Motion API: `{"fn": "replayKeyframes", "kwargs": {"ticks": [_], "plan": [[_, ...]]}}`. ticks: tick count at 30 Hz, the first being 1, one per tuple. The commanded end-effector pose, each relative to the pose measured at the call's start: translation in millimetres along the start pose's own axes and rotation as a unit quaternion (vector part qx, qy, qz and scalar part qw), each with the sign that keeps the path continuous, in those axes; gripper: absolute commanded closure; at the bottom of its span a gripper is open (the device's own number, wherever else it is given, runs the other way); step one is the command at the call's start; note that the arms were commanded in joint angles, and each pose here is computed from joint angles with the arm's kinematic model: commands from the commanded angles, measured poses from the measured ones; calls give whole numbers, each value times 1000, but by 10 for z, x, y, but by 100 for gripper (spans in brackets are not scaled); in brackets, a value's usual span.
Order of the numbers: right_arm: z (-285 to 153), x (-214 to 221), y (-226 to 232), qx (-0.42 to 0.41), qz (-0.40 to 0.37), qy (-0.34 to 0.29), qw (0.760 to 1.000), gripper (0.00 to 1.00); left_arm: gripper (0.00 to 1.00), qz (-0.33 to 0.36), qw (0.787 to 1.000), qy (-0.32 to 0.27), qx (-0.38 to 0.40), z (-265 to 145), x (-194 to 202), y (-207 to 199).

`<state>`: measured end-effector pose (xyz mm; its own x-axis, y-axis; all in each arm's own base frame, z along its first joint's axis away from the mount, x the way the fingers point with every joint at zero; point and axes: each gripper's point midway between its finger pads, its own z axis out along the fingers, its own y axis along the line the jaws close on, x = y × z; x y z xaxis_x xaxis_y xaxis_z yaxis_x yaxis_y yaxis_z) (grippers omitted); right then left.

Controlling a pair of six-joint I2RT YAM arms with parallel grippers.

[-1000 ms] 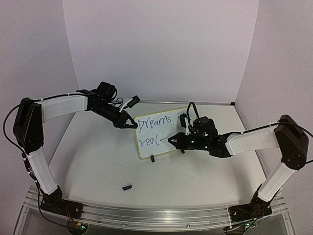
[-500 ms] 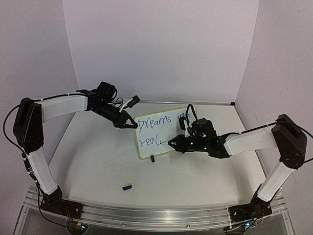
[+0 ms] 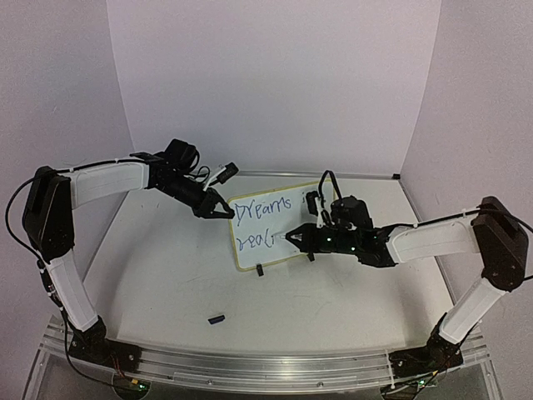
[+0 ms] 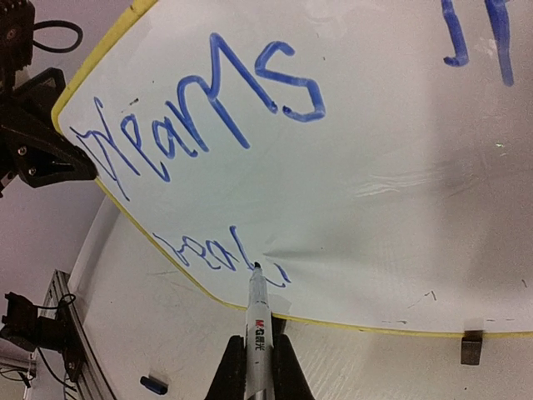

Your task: Write a sentence on the whiteboard

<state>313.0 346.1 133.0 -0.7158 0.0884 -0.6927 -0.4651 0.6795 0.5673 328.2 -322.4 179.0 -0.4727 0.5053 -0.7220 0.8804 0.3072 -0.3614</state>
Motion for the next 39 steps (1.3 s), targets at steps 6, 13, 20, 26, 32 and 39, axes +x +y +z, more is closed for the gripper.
{"fn": "replayKeyframes", "kwargs": {"ticks": [6,13,20,26,32,39], "plan": [[11,-236,22,10,-1,-39,999,100,100,-9,999,34,0,101,146,-40],[40,-242,-3,16,-1,-40,999,100,100,-9,999,34,0,100,145,-41],[-4,-275,32,9,-3,-48,999,100,100,-9,999,34,-1,98,145,-41],[-167,-303,93,-2,-5,-59,998,100,100,-8,999,33,-1,91,137,-44],[-128,-211,16,8,0,-48,999,100,100,-8,999,34,-1,93,141,-44],[-48,-148,-51,17,3,-38,999,100,100,-8,999,33,-1,93,140,-43]]}}
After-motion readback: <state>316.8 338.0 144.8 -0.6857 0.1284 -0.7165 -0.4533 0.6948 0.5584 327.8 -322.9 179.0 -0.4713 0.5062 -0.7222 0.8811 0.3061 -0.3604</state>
